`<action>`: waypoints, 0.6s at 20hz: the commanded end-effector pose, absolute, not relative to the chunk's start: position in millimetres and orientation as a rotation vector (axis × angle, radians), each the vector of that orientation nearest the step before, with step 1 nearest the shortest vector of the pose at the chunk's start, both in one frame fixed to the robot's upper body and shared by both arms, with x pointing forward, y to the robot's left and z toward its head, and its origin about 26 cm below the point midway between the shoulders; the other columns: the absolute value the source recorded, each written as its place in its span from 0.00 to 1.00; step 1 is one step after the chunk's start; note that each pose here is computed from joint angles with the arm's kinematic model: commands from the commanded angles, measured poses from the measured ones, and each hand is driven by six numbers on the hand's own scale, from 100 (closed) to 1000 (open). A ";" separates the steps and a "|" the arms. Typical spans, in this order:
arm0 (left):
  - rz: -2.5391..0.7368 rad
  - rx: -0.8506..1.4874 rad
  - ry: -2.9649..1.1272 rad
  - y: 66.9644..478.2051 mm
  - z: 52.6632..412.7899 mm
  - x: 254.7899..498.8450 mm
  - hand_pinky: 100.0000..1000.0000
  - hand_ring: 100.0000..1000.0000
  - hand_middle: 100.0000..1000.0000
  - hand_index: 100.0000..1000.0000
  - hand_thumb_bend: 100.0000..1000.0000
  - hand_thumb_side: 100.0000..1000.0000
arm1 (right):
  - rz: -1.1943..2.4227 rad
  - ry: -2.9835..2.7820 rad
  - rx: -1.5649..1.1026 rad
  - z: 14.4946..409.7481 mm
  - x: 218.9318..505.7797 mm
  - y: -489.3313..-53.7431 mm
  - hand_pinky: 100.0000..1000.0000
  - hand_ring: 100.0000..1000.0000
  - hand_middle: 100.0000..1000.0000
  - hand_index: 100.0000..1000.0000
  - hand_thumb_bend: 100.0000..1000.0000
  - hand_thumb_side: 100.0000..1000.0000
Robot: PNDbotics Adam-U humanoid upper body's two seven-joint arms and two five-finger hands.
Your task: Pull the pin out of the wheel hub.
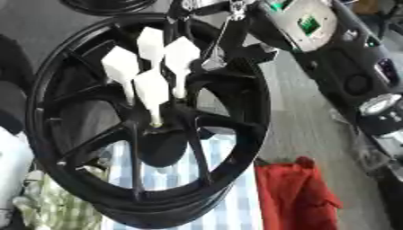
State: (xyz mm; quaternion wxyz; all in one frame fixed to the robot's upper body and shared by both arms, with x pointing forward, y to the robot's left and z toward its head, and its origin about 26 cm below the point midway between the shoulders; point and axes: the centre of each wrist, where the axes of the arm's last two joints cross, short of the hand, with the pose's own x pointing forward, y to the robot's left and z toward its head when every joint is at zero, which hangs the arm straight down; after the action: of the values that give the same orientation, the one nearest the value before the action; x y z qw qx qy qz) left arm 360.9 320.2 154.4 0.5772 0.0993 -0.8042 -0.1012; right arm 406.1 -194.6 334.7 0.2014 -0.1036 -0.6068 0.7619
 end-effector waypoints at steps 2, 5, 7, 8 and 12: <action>-0.265 0.267 -1.896 328.1 164.0 359.4 0.66 0.74 0.73 0.74 0.00 0.85 | 2.107 -1.764 -0.354 362.7 394.9 -203.2 0.76 0.53 0.27 0.40 0.00 0.00; -0.265 0.270 -1.888 329.5 162.4 358.8 0.66 0.74 0.73 0.74 0.00 0.85 | 2.077 -1.781 -0.379 369.9 391.9 -209.1 0.75 0.53 0.27 0.40 0.02 0.00; -0.263 0.277 -1.883 331.5 161.0 357.9 0.66 0.74 0.73 0.74 0.00 0.85 | 2.043 -1.795 -0.398 375.6 389.6 -218.1 0.75 0.53 0.26 0.40 0.01 0.00; -0.262 0.279 -1.881 332.2 160.5 357.5 0.66 0.74 0.73 0.74 0.00 0.85 | 2.021 -1.804 -0.405 378.2 388.5 -223.2 0.75 0.53 0.27 0.40 0.00 0.00; -0.257 0.283 -1.882 334.1 160.3 356.2 0.66 0.74 0.73 0.75 0.00 0.84 | 1.833 -1.886 -0.460 392.4 378.9 -265.0 0.75 0.53 0.27 0.40 0.00 0.00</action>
State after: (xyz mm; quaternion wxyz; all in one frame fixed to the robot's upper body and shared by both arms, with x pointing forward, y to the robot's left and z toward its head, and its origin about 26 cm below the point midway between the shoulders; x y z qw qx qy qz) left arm 356.9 325.1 147.6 0.5866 0.1047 -0.7965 -0.1031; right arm 390.3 -249.1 370.6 0.2403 -0.1412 -0.6722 0.6860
